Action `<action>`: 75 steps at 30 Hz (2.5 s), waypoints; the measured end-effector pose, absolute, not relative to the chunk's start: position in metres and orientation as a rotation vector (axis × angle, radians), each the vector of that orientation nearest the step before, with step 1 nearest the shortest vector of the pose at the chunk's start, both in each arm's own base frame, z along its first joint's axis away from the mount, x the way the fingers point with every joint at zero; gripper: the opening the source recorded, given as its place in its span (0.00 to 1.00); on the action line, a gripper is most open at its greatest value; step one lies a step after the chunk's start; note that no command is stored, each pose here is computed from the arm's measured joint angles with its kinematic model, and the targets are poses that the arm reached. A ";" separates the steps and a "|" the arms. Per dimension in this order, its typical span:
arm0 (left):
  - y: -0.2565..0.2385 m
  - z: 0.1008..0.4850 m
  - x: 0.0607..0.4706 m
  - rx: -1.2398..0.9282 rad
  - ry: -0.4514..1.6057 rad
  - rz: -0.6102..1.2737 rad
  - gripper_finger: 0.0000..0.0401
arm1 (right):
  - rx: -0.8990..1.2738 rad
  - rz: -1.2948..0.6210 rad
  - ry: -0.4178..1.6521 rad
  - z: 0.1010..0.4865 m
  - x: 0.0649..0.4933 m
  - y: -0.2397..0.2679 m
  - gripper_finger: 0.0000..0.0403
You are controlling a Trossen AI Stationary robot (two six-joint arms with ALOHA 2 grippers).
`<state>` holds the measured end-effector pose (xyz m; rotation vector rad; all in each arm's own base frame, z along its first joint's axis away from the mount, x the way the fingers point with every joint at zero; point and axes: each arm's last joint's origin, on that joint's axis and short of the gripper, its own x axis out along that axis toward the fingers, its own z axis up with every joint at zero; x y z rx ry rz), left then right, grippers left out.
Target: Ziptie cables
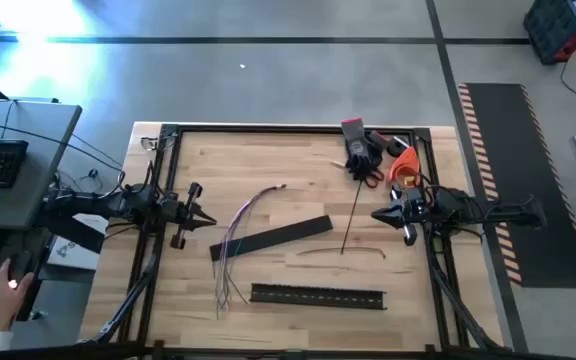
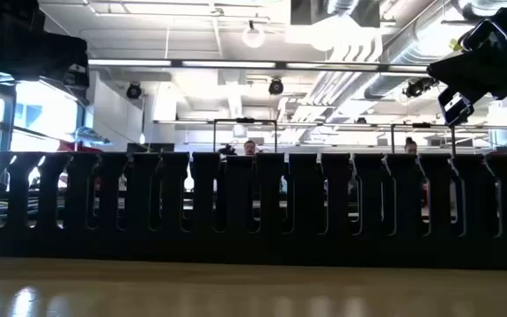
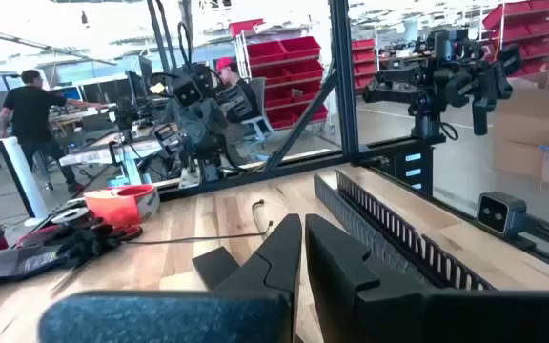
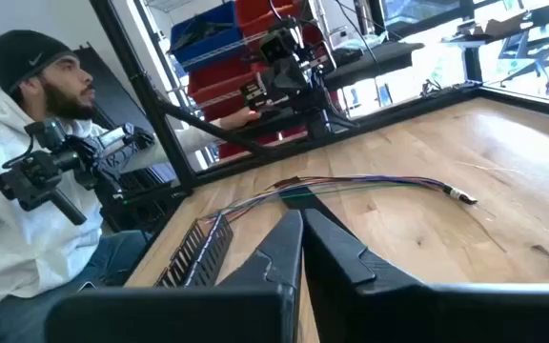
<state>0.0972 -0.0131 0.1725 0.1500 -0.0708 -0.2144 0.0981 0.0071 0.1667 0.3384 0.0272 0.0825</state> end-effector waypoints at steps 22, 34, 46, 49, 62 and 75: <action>-0.013 0.173 0.097 0.150 -0.071 -0.215 0.01 | 0.338 0.082 0.027 0.167 0.098 0.007 0.00; -0.013 0.173 0.097 0.150 -0.071 -0.214 0.01 | 0.338 0.082 0.027 0.167 0.098 0.007 0.00; -0.013 0.173 0.097 0.150 -0.071 -0.214 0.01 | 0.338 0.082 0.027 0.167 0.098 0.007 0.00; -0.013 0.173 0.097 0.150 -0.071 -0.214 0.01 | 0.338 0.082 0.027 0.167 0.098 0.007 0.00; -0.010 0.175 0.098 0.128 -0.084 -0.092 0.01 | 0.308 -0.043 -0.175 0.184 0.097 0.002 0.00; -0.006 0.188 0.096 0.100 -0.213 0.032 0.01 | 0.406 0.223 -0.031 0.176 0.127 0.028 0.00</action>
